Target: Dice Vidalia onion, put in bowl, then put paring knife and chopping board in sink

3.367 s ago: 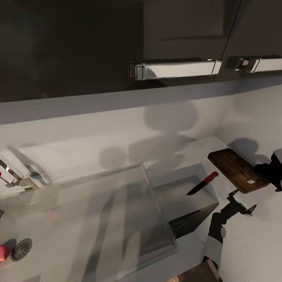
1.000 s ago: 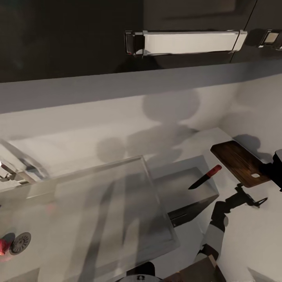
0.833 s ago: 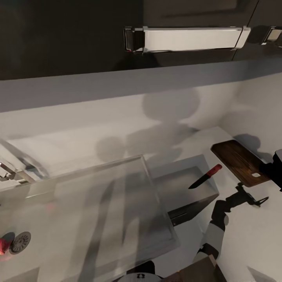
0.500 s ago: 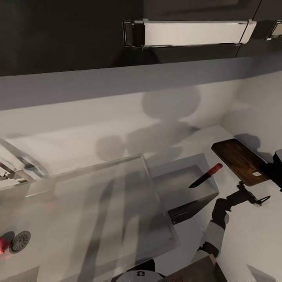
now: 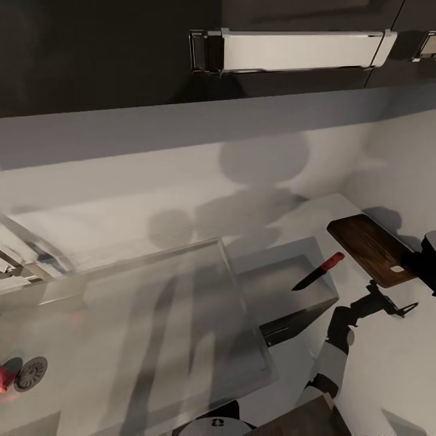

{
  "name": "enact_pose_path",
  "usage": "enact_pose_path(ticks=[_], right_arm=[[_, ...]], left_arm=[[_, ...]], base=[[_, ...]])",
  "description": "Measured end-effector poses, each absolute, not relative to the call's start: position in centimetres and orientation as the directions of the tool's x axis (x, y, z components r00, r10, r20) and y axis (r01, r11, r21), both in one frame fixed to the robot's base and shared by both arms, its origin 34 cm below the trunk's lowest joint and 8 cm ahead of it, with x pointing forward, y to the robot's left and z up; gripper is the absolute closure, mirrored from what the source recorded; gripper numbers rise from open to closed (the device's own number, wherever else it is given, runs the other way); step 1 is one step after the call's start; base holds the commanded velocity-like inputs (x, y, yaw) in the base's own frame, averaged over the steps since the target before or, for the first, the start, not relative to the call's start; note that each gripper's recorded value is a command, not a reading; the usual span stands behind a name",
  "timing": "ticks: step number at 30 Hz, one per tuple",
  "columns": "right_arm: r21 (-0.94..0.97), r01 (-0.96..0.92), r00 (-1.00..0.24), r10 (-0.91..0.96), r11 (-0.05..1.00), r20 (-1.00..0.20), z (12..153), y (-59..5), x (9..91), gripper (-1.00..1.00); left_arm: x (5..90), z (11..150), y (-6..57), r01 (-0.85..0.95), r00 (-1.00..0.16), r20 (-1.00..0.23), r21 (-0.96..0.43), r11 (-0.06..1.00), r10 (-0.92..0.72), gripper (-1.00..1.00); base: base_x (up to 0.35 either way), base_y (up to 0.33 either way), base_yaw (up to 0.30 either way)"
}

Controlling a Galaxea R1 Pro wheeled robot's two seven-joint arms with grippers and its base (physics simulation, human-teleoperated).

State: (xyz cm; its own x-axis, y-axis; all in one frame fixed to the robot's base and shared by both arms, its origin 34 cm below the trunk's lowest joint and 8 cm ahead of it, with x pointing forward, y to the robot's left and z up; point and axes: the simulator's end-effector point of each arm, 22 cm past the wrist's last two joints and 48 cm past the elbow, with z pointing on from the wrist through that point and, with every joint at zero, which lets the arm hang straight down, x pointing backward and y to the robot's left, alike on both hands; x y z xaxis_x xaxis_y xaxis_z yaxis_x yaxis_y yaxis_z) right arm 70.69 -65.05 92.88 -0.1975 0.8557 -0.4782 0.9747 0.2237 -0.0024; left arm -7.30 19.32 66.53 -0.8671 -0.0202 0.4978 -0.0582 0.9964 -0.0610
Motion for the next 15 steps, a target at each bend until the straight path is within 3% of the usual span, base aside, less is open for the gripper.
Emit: enact_pose_path(ticks=[15], right_arm=[[-0.014,0.975,-0.203,0.856,0.223,-0.475,92.16,-65.03,70.57,-1.00]], left_arm=[[-7.67,66.73,19.32,-0.059,-0.862,0.507,-0.060,0.996,-0.020,-1.00]], base=[[0.000,0.000,0.031]])
